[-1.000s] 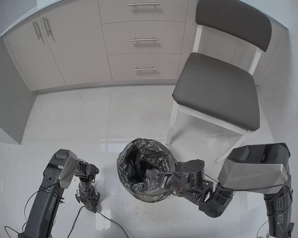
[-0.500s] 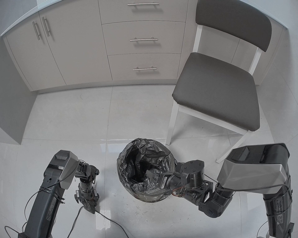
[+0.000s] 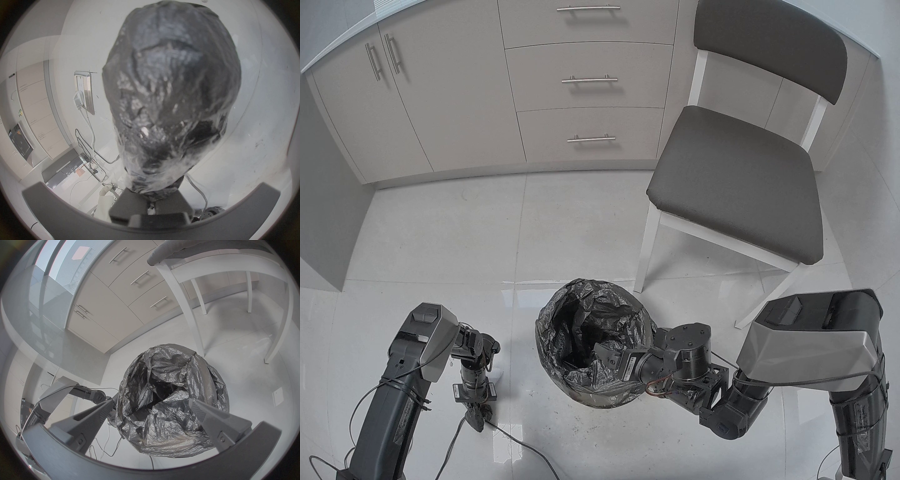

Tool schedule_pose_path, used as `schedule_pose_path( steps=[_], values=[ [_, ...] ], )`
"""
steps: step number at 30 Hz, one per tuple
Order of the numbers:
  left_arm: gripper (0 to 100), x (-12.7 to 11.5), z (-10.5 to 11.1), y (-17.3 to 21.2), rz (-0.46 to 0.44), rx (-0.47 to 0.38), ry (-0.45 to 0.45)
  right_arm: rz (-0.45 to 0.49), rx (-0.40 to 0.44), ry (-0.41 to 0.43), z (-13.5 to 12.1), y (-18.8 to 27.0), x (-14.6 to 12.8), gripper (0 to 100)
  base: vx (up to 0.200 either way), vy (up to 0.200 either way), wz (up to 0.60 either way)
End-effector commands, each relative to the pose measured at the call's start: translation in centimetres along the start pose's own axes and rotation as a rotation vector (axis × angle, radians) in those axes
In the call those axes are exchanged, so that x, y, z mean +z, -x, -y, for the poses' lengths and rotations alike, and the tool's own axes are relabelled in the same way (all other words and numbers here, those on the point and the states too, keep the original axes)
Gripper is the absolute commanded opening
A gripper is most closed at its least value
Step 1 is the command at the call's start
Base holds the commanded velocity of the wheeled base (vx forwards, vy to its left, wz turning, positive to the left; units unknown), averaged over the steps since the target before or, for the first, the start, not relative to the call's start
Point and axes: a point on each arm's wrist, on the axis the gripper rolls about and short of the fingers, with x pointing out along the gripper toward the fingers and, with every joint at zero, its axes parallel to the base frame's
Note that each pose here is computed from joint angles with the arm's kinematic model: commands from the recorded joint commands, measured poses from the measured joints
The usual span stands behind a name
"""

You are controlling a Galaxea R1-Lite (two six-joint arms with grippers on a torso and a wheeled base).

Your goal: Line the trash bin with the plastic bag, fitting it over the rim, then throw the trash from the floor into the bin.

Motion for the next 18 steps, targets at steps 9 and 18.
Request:
schedule_pose_path(
  steps=[9,18],
  values=[
    [0,-2.4,2.4,5.4,-0.067,0.026,-0.042,0.009,0.003,0.001,-0.3,0.3,0.4,100,0.0,0.0,0.0],
    [0,-3.6,4.2,18.5,0.065,-0.191,-0.102,0.04,0.031,-0.002,-1.4,1.4,1.8,100,0.0,0.0,0.0]
  ],
)
